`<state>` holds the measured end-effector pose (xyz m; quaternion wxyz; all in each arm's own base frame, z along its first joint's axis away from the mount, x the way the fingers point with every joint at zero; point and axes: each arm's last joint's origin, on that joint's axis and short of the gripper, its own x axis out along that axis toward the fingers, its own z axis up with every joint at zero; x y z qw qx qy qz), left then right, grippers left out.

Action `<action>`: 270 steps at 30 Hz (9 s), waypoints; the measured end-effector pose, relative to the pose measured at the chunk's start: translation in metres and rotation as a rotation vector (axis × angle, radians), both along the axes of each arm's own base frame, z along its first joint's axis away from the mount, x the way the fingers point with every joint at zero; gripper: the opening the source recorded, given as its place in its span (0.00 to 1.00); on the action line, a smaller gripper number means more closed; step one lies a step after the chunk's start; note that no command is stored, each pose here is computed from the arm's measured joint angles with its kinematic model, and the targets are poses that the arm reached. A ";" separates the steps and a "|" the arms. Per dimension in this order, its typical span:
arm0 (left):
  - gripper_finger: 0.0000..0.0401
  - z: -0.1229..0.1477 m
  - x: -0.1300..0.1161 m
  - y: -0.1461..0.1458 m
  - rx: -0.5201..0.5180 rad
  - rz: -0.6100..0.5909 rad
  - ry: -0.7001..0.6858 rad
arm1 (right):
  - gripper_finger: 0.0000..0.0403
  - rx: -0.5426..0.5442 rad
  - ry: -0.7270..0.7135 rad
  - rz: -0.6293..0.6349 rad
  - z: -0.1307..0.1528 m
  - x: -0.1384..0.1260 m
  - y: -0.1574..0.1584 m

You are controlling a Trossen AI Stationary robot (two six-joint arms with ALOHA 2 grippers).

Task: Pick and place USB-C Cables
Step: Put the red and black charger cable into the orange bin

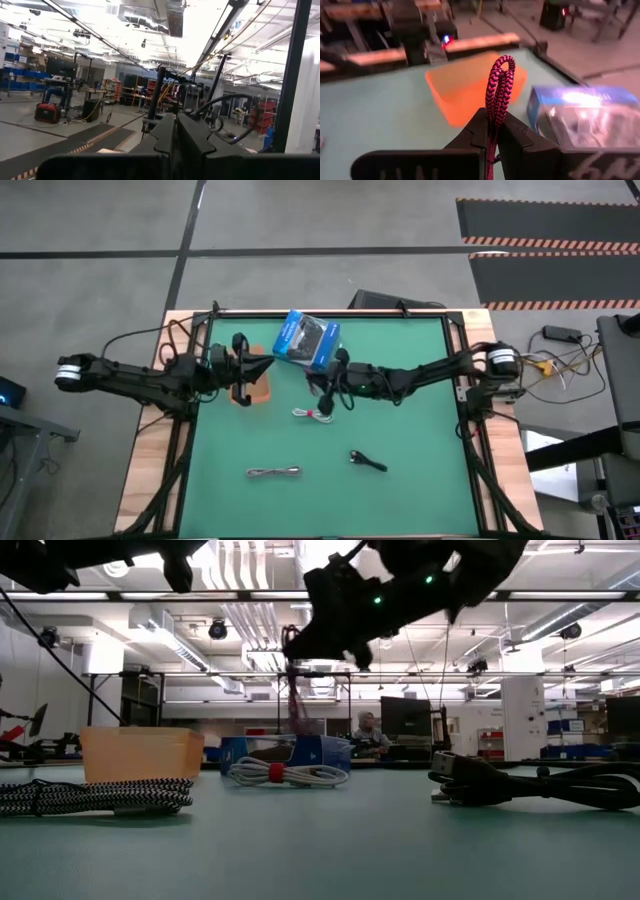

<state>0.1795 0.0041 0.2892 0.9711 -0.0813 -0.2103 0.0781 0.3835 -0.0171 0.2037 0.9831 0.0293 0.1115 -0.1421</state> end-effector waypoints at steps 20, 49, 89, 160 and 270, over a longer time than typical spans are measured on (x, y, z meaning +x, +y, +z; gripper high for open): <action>0.01 0.001 -0.001 0.000 0.002 0.007 -0.006 | 0.03 -0.107 -0.374 0.053 -0.011 0.034 -0.032; 0.36 -0.053 -0.022 0.005 -0.029 0.154 0.665 | 0.03 -0.044 -0.258 0.258 0.011 0.072 -0.047; 0.48 -0.059 0.002 0.002 -0.076 0.062 0.633 | 0.03 -0.126 -0.295 0.387 0.017 0.073 -0.041; 0.02 0.002 0.021 0.054 -1.205 0.524 1.521 | 0.33 0.110 0.241 0.480 0.060 -0.149 0.024; 0.05 -0.108 0.020 0.153 -1.674 0.629 1.543 | 0.29 0.102 0.324 0.492 0.046 -0.184 0.025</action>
